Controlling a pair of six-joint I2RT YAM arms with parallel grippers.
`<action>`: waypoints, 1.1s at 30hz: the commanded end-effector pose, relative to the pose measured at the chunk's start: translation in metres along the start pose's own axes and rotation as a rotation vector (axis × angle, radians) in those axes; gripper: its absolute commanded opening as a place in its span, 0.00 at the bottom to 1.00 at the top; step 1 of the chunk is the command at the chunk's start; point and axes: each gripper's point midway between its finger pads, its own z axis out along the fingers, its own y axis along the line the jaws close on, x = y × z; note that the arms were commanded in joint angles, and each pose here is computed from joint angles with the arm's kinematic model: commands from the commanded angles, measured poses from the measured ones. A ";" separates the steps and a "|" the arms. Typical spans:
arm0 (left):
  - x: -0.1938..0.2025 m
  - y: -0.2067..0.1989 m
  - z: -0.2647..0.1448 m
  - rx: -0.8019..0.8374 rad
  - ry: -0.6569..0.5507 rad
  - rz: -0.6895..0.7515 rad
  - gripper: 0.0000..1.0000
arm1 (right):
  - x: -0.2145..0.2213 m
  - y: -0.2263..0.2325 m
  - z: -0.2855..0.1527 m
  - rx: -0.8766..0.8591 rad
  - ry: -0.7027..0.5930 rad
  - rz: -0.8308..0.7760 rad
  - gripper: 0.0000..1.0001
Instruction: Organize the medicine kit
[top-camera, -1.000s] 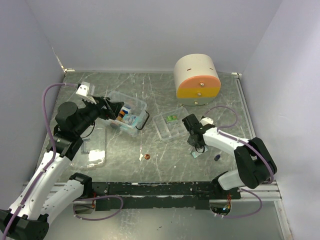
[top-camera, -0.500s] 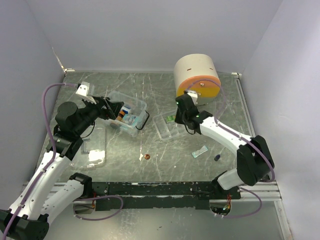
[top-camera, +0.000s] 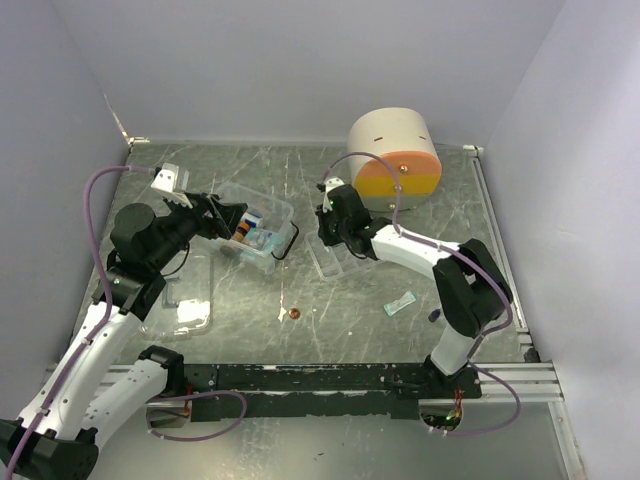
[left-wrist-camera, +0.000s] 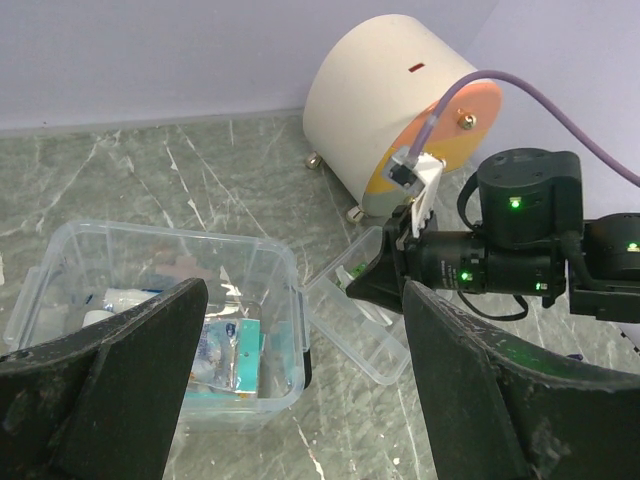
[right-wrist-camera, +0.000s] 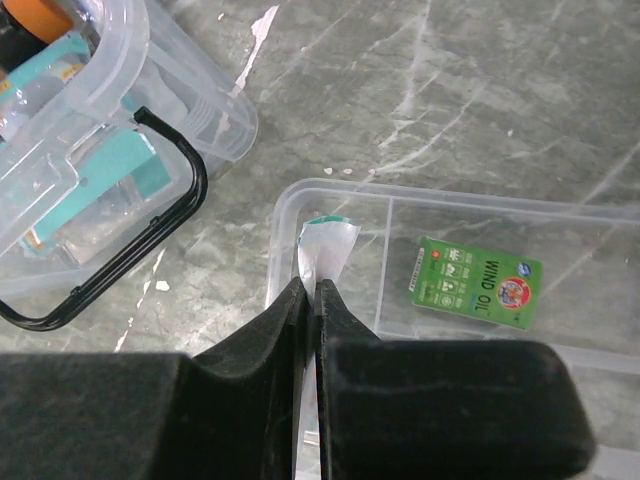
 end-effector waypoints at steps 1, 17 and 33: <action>-0.004 0.004 -0.001 -0.015 -0.019 0.008 0.90 | -0.011 0.015 0.009 -0.059 -0.030 -0.089 0.06; -0.004 0.004 -0.002 -0.014 -0.020 0.007 0.90 | 0.022 -0.009 0.033 0.124 0.089 -0.131 0.15; -0.004 0.004 -0.002 -0.011 -0.022 0.004 0.90 | 0.007 -0.030 -0.040 0.314 0.021 0.161 0.35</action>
